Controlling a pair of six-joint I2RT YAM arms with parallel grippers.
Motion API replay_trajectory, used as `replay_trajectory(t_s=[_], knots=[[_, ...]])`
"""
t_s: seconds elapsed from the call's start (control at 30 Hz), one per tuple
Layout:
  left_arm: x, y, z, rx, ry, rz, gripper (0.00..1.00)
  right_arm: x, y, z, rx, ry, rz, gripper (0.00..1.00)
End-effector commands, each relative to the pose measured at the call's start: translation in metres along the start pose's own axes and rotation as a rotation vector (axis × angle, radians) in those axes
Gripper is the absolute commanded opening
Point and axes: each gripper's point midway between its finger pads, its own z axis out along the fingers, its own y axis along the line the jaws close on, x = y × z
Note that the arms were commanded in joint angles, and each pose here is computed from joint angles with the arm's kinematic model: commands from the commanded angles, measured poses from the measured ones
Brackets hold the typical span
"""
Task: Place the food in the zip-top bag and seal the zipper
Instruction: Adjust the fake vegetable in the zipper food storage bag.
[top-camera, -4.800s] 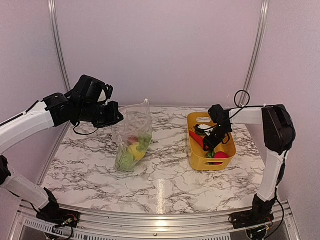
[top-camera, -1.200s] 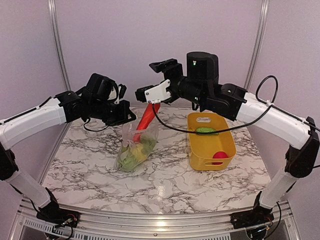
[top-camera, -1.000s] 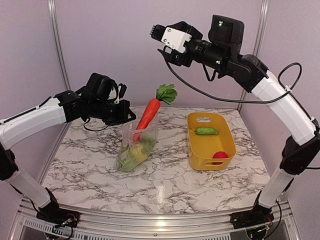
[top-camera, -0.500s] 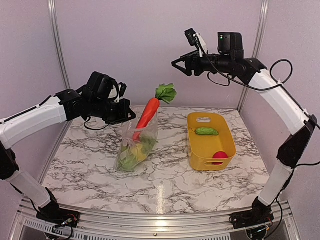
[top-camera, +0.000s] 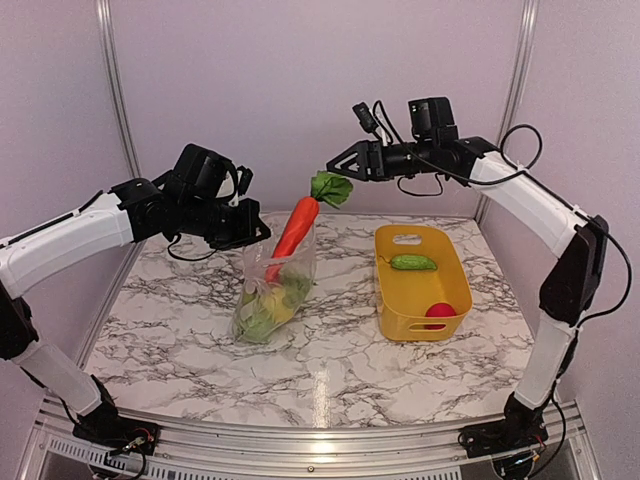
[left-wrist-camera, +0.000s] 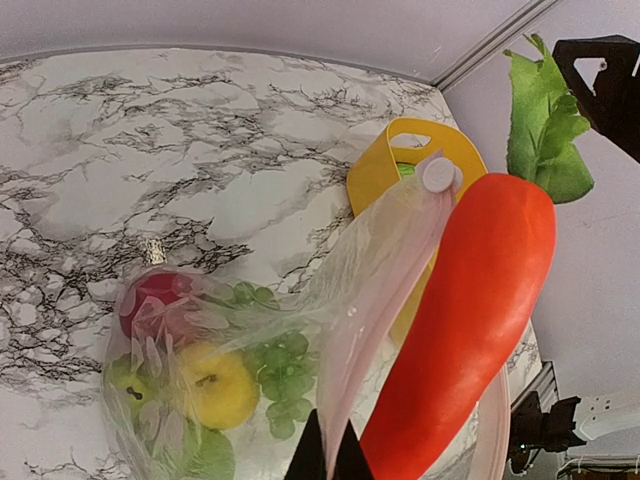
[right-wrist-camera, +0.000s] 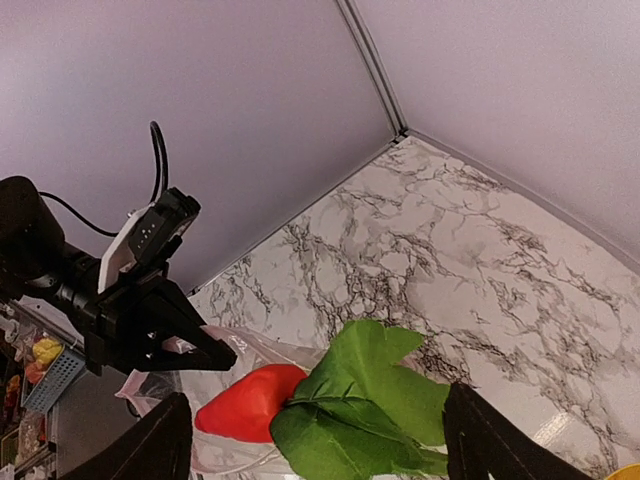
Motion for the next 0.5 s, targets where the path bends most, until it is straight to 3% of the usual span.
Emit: replay_trajectory(t_s=[0.0,0.23,0.3,0.47], knots=[[-0.007,-0.001,-0.008,-0.004,-0.02,0.004,0.0,0.014,-0.015,0.017,-0.001,0.031,0.062,0.83],[-0.008,-0.001,-0.011,-0.003,-0.026,-0.002,0.0,0.025,-0.026,0.031,-0.013,0.057,0.088,0.83],[-0.007,-0.001,-0.011,-0.005,-0.027,-0.005,0.0,0.029,-0.023,0.034,-0.029,0.067,0.09,0.79],[-0.006,0.001,-0.01,-0.006,-0.033,-0.009,0.0,0.023,-0.003,0.032,-0.097,0.052,0.052,0.51]])
